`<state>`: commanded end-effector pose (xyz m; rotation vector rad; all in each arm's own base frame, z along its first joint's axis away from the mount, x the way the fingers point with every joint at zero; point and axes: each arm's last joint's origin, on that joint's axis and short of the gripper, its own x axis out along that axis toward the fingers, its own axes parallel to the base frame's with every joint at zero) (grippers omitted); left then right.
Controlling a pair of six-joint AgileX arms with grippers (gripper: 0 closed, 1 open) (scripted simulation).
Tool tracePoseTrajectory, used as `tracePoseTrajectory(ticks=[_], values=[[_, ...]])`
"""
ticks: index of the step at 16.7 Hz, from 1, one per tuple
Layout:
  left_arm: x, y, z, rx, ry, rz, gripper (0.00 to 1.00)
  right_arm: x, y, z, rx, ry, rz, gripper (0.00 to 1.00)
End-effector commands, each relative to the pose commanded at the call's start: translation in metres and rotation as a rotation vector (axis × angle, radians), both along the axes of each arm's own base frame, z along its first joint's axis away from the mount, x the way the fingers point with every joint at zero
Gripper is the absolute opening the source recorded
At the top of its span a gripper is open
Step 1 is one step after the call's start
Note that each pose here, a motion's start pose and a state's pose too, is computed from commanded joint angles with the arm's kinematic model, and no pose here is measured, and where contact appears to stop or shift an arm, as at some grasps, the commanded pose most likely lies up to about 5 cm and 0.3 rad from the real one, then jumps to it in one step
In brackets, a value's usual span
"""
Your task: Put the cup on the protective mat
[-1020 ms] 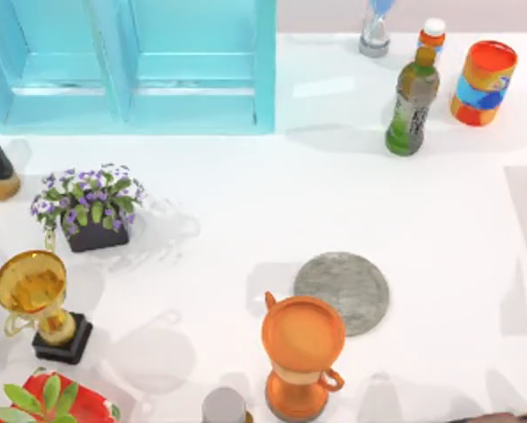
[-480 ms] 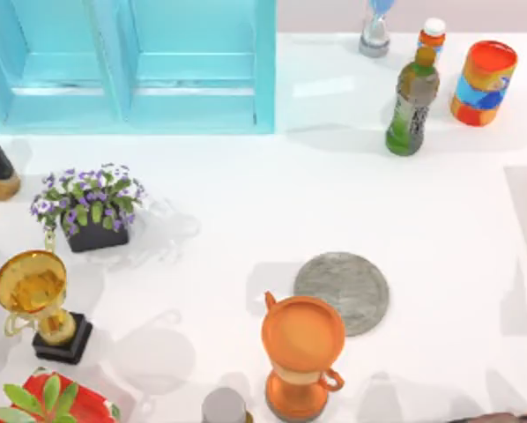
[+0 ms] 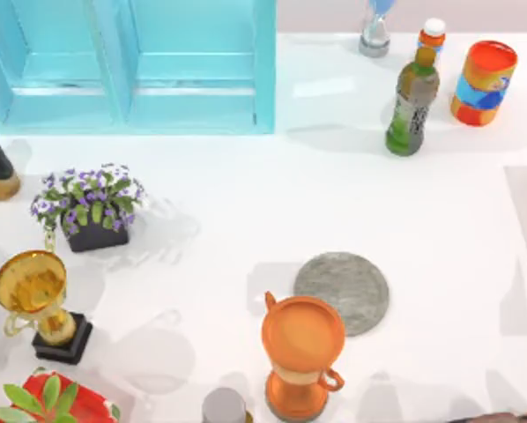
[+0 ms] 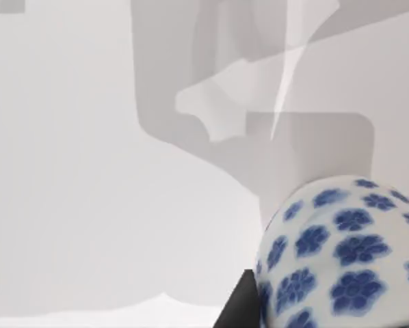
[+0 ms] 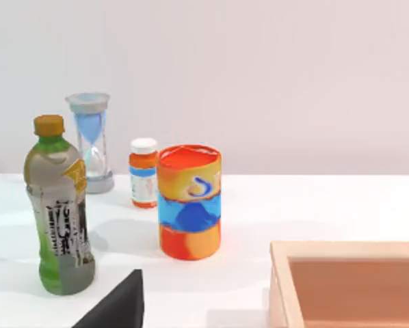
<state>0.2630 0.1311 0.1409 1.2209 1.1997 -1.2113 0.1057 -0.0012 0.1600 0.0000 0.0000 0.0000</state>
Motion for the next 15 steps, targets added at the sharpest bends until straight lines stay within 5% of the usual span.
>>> tracePoseTrajectory(ticks=[7, 15], values=[[0.034, -0.049, 0.037, -0.026, -0.093, 0.238, 0.0, 0.0, 0.0, 0.0, 0.0, 0.0, 0.0, 1.0], [0.093, -0.144, 0.122, -0.224, -0.226, 0.934, 0.0, 0.0, 0.0, 0.0, 0.0, 0.0, 0.0, 1.0]])
